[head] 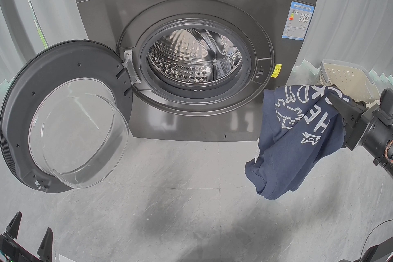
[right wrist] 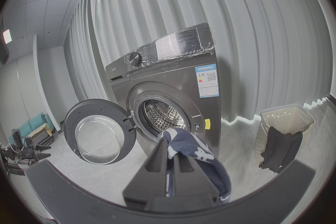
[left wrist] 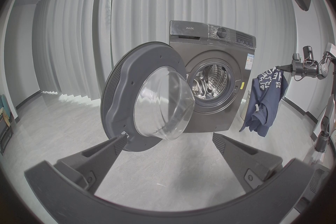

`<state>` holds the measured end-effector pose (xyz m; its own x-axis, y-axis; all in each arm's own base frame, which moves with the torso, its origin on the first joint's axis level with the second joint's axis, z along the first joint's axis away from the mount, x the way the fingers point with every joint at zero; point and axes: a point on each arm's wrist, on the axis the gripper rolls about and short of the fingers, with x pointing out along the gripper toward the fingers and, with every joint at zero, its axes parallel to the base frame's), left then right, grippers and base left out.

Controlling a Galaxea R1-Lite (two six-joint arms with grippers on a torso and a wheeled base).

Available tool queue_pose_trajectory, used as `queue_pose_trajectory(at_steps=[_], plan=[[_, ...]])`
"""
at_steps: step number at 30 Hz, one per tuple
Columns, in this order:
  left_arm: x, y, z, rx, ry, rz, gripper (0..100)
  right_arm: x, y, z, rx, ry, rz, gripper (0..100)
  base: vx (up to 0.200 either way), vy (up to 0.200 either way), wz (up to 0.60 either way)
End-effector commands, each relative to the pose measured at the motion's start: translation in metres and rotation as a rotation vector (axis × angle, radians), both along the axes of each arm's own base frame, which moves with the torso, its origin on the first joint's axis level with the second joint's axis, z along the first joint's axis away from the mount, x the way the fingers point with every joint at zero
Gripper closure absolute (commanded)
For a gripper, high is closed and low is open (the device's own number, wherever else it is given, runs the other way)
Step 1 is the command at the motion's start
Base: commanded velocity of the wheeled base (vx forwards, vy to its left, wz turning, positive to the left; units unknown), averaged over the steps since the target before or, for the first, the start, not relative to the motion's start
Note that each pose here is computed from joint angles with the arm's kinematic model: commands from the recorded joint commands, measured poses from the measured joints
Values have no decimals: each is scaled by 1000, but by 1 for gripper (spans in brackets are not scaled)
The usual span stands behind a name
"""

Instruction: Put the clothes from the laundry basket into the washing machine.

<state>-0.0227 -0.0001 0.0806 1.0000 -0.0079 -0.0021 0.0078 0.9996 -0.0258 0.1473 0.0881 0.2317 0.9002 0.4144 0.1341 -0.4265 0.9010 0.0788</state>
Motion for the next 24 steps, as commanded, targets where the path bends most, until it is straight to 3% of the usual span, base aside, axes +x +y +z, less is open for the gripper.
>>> queue_pose_trajectory(at_steps=[1, 16, 22, 24], plan=[[0, 0, -5, 0, -2, -1, 0, 0, 0, 0, 0, 0, 0, 100, 0, -200, 0], [0, 0, -5, 0, -2, -1, 0, 0, 0, -4, -10, 16, 3, 100, 0, 0, 0], [0, 0, -5, 0, -2, 0, 0, -1, 4, -11, -24, 39, 40, 100, 200, 0, 0], [0, 0, -5, 0, -2, 2, 0, 0, 6, -12, -19, 47, 52, 100, 0, 0, 0]])
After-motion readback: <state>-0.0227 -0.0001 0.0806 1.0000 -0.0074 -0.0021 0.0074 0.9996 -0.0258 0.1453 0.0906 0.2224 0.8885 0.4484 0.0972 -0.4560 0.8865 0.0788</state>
